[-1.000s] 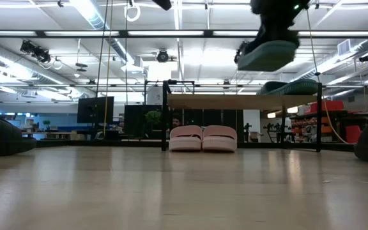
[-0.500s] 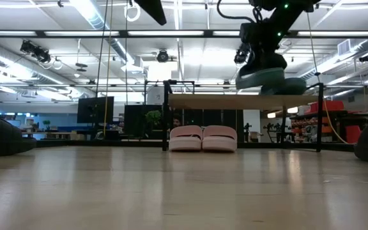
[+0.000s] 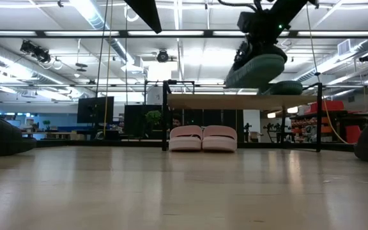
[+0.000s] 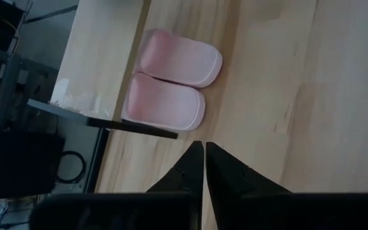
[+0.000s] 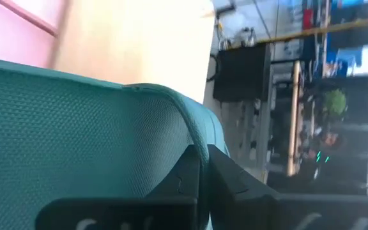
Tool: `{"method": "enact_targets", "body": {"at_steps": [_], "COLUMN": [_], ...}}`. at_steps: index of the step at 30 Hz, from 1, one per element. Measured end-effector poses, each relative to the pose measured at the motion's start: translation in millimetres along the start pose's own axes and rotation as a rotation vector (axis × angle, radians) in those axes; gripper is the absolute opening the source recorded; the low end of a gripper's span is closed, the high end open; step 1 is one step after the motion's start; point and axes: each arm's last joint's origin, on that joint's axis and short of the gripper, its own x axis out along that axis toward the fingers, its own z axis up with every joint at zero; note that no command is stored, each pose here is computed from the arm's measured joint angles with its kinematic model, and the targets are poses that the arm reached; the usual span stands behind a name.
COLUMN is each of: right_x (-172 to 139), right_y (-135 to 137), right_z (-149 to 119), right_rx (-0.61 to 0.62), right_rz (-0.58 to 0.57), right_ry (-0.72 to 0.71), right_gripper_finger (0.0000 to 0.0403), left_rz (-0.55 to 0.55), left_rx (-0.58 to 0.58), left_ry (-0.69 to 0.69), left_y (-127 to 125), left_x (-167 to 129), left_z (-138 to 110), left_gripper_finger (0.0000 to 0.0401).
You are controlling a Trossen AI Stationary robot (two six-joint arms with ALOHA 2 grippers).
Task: Pick and place slides into the shelf
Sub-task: Put the left dark green slide on the shelf
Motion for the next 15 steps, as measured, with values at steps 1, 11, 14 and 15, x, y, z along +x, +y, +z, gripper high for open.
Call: {"method": "enact_targets", "body": {"at_steps": [1, 11, 14, 15], "right_x": [-2, 27, 42, 46], "right_y": [1, -17, -19, -20], "right_z": [3, -9, -20, -23], "right_rx": [-0.023, 0.032, 0.067, 0.073], "right_rz": [-0.002, -0.059, -0.047, -0.044], "right_ry": [-0.013, -0.004, 0.05, 0.066], "right_gripper_finger": [0.001, 0.001, 0.001, 0.001], "left_rz": [0.0, 0.003, 0.003, 0.003], "left_rx": [-0.004, -0.001, 0.0, 0.0], "left_ry": [0.0, 0.008, 0.009, 0.009], "left_y": [0, 0, 0, 0], "left_x": [0, 0, 0, 0], "left_z": [0, -1, -1, -1], "left_gripper_finger": [0.0024, 0.0007, 0.0019, 0.0022]}}
